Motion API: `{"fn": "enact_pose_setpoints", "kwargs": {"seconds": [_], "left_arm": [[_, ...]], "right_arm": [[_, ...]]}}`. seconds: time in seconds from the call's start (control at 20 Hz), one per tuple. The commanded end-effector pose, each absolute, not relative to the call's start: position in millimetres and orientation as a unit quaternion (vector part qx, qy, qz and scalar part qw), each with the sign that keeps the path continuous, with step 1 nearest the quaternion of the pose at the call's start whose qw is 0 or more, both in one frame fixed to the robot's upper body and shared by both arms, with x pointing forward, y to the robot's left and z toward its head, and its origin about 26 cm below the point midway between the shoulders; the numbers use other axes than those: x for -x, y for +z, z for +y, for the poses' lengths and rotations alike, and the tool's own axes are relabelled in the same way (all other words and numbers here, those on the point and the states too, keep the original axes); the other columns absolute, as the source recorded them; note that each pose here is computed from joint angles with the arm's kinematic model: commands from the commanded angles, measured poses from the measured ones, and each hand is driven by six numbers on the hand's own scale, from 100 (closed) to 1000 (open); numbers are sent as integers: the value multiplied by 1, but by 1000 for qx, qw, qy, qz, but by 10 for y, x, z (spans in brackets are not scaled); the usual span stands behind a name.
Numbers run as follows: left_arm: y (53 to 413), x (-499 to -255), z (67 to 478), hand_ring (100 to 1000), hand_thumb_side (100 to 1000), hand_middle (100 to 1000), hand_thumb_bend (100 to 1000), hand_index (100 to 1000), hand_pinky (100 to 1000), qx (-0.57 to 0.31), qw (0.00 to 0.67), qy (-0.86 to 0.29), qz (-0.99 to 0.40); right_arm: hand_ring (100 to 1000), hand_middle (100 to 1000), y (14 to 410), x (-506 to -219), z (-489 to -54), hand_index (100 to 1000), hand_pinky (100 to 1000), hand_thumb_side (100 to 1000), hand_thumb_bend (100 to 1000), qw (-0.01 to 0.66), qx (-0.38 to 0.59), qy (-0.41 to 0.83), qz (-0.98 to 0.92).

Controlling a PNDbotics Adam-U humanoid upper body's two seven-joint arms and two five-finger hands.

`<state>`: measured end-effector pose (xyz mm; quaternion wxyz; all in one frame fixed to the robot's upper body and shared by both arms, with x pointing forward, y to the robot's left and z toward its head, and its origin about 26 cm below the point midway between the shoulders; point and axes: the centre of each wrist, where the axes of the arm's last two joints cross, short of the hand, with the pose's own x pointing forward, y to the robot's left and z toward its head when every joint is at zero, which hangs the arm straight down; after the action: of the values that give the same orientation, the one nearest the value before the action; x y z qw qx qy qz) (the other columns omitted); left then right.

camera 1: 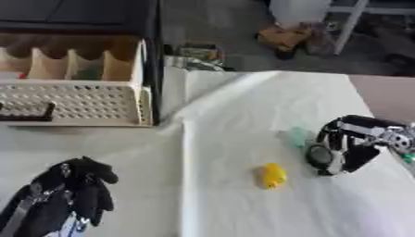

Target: Pick up objects from table and place into drawer.

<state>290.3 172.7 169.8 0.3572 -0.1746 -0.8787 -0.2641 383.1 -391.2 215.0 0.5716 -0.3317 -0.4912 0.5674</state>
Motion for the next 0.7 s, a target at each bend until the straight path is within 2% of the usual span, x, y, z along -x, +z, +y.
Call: {"fn": "enact_pose_setpoints", "kwargs": {"seconds": [0.05, 0.7], "left_arm": [[1756, -2886, 1705, 427, 397, 570, 100, 723, 228, 177, 347, -266, -882], [1760, -2887, 1697, 429, 393, 571, 100, 723, 227, 178, 350, -269, -880]], "right_arm": [[615, 490, 2261, -3809, -3905, 757, 486, 284, 589, 565, 333, 566, -500], [604, 456, 2260, -3812, -3895, 742, 470, 220, 506, 568, 323, 569, -500]]}}
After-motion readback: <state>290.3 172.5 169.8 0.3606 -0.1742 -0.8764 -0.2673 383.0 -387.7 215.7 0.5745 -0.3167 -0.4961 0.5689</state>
